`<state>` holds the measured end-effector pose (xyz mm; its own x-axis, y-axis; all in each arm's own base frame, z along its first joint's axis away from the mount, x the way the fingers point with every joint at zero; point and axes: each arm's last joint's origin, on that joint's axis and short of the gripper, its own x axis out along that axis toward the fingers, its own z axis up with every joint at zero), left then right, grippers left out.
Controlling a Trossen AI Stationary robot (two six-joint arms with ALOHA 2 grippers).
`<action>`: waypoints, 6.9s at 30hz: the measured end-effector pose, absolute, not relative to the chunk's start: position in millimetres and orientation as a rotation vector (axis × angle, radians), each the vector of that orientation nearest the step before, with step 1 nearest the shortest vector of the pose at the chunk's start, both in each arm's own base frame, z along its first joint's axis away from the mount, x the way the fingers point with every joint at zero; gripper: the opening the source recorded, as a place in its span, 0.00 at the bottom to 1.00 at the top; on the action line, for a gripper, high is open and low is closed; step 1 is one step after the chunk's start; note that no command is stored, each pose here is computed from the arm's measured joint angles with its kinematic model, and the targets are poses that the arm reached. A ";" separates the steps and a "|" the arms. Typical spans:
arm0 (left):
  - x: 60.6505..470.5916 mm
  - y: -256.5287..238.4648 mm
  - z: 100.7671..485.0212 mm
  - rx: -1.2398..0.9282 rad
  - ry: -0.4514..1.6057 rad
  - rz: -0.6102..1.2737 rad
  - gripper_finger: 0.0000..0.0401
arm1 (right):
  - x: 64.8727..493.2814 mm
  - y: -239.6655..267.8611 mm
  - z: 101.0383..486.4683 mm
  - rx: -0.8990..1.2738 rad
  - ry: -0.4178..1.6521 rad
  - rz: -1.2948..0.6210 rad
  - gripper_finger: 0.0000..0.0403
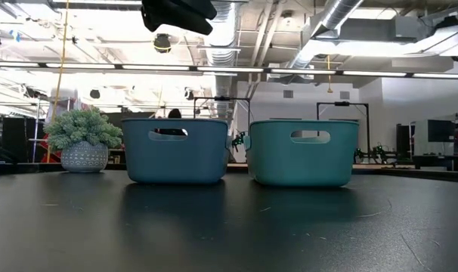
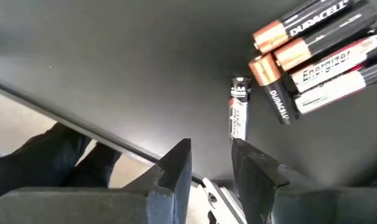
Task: Sort batteries
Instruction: Put the silver battery into the blue bin, then put the black battery into the green bin
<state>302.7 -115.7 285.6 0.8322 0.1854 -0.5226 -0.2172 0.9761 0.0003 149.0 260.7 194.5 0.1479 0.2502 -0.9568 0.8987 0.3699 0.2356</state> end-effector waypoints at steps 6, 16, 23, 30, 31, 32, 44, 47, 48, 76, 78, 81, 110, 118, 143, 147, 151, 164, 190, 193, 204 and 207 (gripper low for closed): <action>302.7 -115.7 285.6 -0.060 0.547 0.214 0.39 | 152.5 274.0 186.6 1.125 1.375 -0.741 0.31; 302.6 -116.3 285.5 -0.069 0.550 0.203 0.39 | 150.1 277.3 173.6 1.086 1.395 -0.803 0.31; 302.6 -116.5 285.5 -0.082 0.551 0.200 0.39 | 149.0 275.7 173.2 1.064 1.399 -0.816 0.31; 302.6 -116.5 285.5 -0.084 0.551 0.200 0.39 | 149.2 276.0 171.0 1.061 1.398 -0.825 0.31; 302.6 -116.5 285.5 -0.084 0.551 0.200 0.39 | 149.6 276.8 168.9 1.058 1.398 -0.828 0.31; 302.6 -116.5 285.5 -0.084 0.551 0.200 0.39 | 150.2 278.0 165.8 1.054 1.398 -0.832 0.31; 302.6 -116.6 285.5 -0.067 0.552 0.195 0.39 | 156.8 284.0 142.8 1.028 1.404 -0.870 0.30; 302.6 -116.6 285.5 -0.066 0.552 0.195 0.39 | 158.5 282.8 143.0 1.032 1.401 -0.876 0.29; 302.6 -116.6 285.5 -0.065 0.552 0.195 0.39 | 158.7 282.5 143.0 1.032 1.400 -0.878 0.27; 299.3 -117.3 283.7 0.069 0.606 0.113 0.39 | 178.3 286.8 184.8 0.935 1.345 -0.884 0.12; 296.5 -117.6 284.8 0.057 0.629 0.064 0.39 | 187.4 285.3 190.2 0.932 1.326 -0.848 0.12; 290.2 -115.5 287.1 0.043 0.659 0.058 0.39 | 202.4 278.5 199.0 0.912 1.303 -0.826 0.12; 157.6 -33.6 256.3 0.016 0.640 0.180 0.39 | 424.1 43.5 288.1 0.699 0.806 -0.477 0.12; 124.7 -18.7 256.5 -0.032 0.531 0.209 0.39 | 481.0 -1.1 255.4 0.621 0.835 -0.473 0.12; 119.1 -14.6 257.7 0.015 0.517 0.285 0.39 | 475.5 -20.0 221.4 0.654 1.109 -0.526 0.52; 119.5 -13.4 257.9 -0.036 0.508 0.307 0.39 | 468.2 -9.8 236.2 0.644 1.114 -0.510 0.53; 122.6 -12.3 251.8 -0.032 0.457 0.287 0.39 | 458.1 1.9 258.5 0.606 1.082 -0.513 0.52; 122.9 8.4 212.2 -0.040 0.324 0.116 0.39 | 395.6 33.0 341.9 0.486 0.964 -0.636 0.50; 89.8 11.4 183.0 -0.276 0.087 0.140 0.39 | 267.1 168.7 329.0 0.749 0.902 -1.002 0.50; 94.7 8.3 173.0 -0.345 0.025 0.092 0.39 | 245.7 183.4 325.5 0.801 0.875 -1.013 0.50; 95.0 4.8 174.0 -0.119 -0.003 0.090 0.39 | 190.3 235.1 312.5 0.905 0.937 -0.999 0.50; 95.2 4.8 173.9 -0.082 0.001 0.090 0.39 | 186.4 237.5 310.3 0.888 0.963 -1.001 0.50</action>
<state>95.2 4.8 173.9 0.9959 0.0901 -0.0045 -0.0901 0.9926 -0.0813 186.4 237.5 310.3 0.2349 -0.2659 -0.9349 0.9444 0.2900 0.1549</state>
